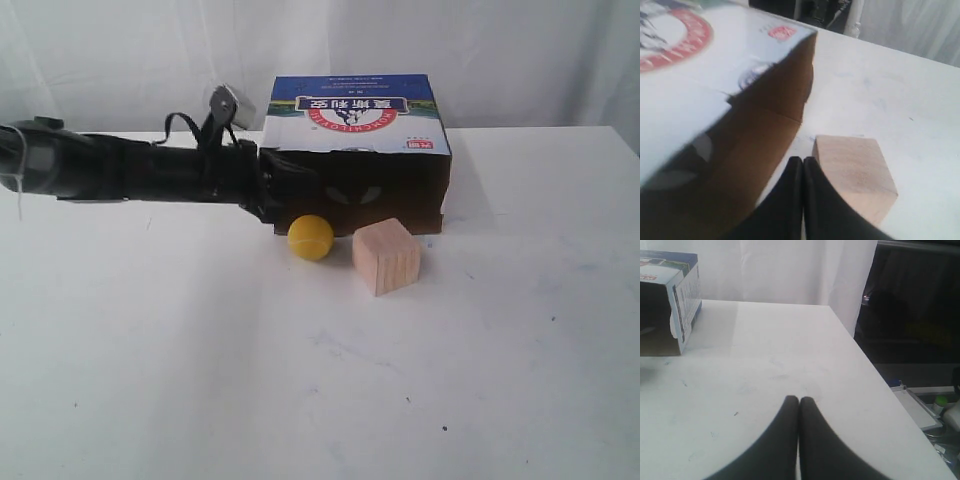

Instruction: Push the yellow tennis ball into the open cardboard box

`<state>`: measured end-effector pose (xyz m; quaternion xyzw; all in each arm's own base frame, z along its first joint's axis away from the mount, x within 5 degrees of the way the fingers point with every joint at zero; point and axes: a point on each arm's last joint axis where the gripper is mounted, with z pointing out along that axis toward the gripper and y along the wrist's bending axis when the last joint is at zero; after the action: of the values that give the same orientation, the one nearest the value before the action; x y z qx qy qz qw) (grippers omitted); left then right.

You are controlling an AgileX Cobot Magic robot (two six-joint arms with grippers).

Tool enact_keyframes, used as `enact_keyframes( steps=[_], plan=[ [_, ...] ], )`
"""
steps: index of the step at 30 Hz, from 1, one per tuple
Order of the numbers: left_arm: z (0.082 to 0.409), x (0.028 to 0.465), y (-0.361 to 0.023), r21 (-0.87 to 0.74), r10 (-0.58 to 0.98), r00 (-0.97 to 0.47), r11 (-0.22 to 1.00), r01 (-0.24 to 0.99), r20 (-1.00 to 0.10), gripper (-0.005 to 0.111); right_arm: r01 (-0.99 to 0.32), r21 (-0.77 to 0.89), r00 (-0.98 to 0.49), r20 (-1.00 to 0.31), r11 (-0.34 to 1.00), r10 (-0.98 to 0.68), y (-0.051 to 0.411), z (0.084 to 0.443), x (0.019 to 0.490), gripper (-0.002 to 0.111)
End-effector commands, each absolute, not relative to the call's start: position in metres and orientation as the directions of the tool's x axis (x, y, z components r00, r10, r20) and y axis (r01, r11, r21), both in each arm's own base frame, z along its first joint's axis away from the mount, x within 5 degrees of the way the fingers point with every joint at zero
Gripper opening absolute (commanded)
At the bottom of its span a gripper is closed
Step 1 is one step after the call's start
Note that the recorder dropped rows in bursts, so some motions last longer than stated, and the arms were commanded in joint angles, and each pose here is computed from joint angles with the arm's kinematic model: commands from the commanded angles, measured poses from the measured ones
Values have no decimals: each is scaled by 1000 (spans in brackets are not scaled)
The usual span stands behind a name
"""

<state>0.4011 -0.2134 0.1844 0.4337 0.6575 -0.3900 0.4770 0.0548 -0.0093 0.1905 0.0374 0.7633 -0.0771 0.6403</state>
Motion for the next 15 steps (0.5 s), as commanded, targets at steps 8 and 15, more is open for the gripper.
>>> enact_keyframes(
  steps=[8,15],
  plan=[
    [168,366,-182,-250,322,-270,103,963,-907,0,165,-73,-161,-986,984,-46,-10,192,55,0],
    [144,348,-196,-192,385,-227,126,973,-895,0,165,-73,-161,-986,984,-46,-10,192,55,0]
  ],
)
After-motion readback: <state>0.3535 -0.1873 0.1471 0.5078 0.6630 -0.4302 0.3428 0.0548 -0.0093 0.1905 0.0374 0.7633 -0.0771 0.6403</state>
